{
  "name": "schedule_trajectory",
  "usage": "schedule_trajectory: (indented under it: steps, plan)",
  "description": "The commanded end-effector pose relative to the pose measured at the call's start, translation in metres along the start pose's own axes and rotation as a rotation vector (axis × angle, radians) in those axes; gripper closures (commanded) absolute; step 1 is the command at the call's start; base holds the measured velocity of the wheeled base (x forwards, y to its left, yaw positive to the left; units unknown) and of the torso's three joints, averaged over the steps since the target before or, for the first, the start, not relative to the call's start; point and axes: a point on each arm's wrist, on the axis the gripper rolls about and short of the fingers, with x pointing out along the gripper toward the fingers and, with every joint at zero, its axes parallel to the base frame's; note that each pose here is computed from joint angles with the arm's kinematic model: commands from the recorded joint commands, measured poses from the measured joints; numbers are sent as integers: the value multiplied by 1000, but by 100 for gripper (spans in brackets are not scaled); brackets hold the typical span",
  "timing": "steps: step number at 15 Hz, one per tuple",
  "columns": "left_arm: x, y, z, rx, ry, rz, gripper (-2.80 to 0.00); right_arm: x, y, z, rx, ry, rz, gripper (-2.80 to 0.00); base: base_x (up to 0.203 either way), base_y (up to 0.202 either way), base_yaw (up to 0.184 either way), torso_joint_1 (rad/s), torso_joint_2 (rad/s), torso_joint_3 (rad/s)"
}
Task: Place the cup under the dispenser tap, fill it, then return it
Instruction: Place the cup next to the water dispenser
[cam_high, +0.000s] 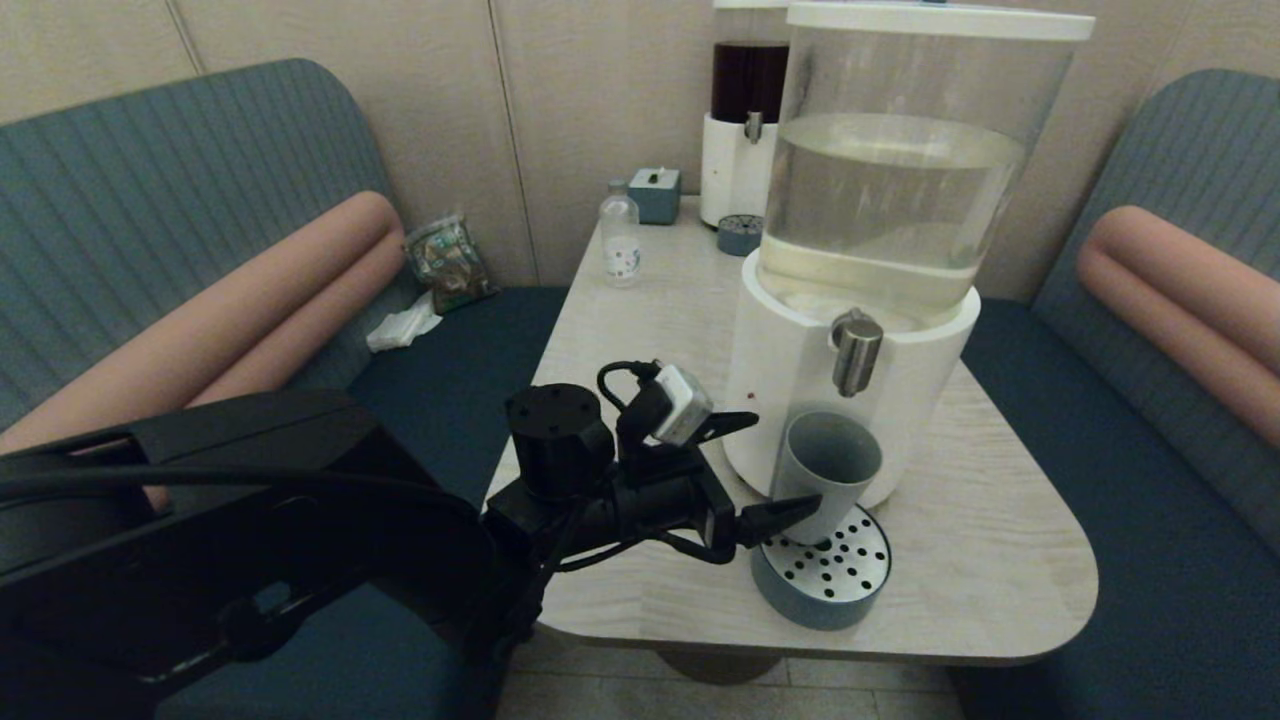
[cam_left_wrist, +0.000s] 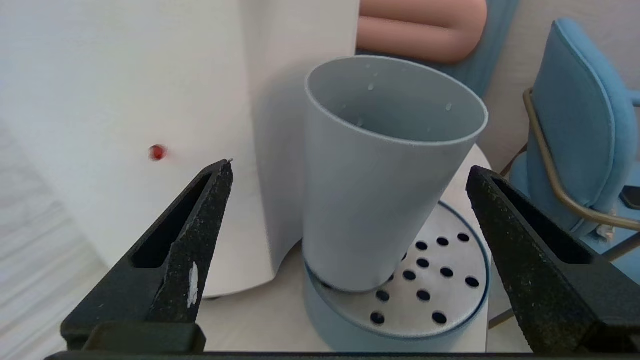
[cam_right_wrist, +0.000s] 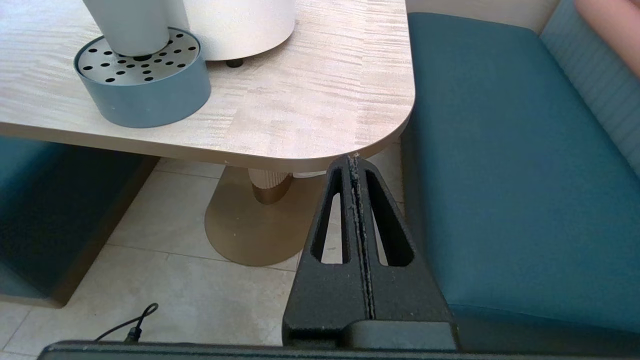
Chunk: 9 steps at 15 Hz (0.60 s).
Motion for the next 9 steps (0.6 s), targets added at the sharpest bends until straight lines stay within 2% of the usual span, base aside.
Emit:
schedule_trajectory:
  steps: [1, 9]
  plan:
    - [6, -1, -3, 3, -8, -10, -280, 0, 0, 0, -1, -3, 1, 0, 0, 0, 0, 0, 0, 0]
    - [27, -24, -10, -23, -10, -47, -280, 0, 0, 0, -1, -3, 1, 0, 0, 0, 0, 0, 0, 0]
